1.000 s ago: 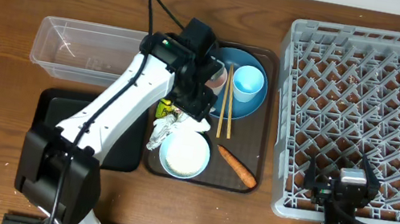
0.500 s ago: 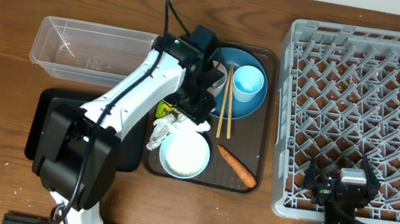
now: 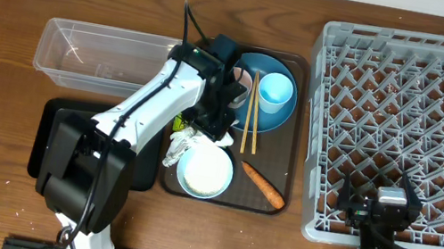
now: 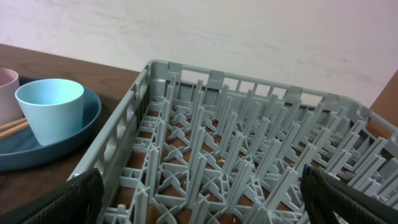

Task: Sort waste into correct bins and load items into the dishwasher rack
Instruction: 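Carry the tissue to the clear bin and release it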

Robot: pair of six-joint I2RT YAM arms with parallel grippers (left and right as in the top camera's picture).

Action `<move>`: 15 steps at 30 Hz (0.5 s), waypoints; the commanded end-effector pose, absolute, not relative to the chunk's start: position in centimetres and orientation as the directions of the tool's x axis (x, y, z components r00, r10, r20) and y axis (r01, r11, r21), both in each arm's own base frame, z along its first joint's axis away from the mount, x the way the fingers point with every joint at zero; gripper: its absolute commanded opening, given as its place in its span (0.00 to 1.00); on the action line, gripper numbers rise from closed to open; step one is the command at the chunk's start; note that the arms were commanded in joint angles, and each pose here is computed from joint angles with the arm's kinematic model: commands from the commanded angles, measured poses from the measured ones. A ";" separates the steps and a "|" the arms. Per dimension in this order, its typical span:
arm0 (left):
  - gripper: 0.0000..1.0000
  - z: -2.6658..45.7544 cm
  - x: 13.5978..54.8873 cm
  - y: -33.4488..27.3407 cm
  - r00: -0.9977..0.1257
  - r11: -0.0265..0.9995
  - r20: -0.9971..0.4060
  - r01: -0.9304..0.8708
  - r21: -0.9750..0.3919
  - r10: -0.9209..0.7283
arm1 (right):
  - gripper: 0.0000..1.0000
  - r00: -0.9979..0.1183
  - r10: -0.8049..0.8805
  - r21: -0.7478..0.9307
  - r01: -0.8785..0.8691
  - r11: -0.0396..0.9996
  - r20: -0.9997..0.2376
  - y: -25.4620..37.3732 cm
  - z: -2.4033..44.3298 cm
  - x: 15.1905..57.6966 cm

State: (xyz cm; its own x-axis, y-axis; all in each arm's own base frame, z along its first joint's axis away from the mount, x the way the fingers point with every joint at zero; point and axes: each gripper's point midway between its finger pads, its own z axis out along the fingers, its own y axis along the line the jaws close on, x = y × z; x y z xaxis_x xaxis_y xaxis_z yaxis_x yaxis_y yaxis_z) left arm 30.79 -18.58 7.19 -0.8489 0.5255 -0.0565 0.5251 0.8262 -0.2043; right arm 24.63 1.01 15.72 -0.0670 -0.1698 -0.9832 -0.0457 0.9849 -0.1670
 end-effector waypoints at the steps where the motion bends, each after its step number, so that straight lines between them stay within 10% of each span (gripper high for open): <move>1: 0.36 7.3 30.7 -18.9 -0.843 0.817 -0.063 0.534 -0.217 0.534 | 0.99 -0.072 -0.172 -0.171 -0.018 0.985 -0.983 0.4 15.7 24.6; 5: 0.06 7.3 30.7 -18.9 -0.849 0.823 -0.061 0.524 -0.218 0.525 | 0.99 -0.073 -0.172 -0.171 -0.018 0.985 -0.982 0.4 15.7 24.6; 15: 0.06 10.7 33.1 -19.6 -0.838 0.818 -0.176 0.544 -0.187 0.517 | 0.99 -0.072 -0.172 -0.171 -0.018 0.985 -0.982 0.4 15.7 24.6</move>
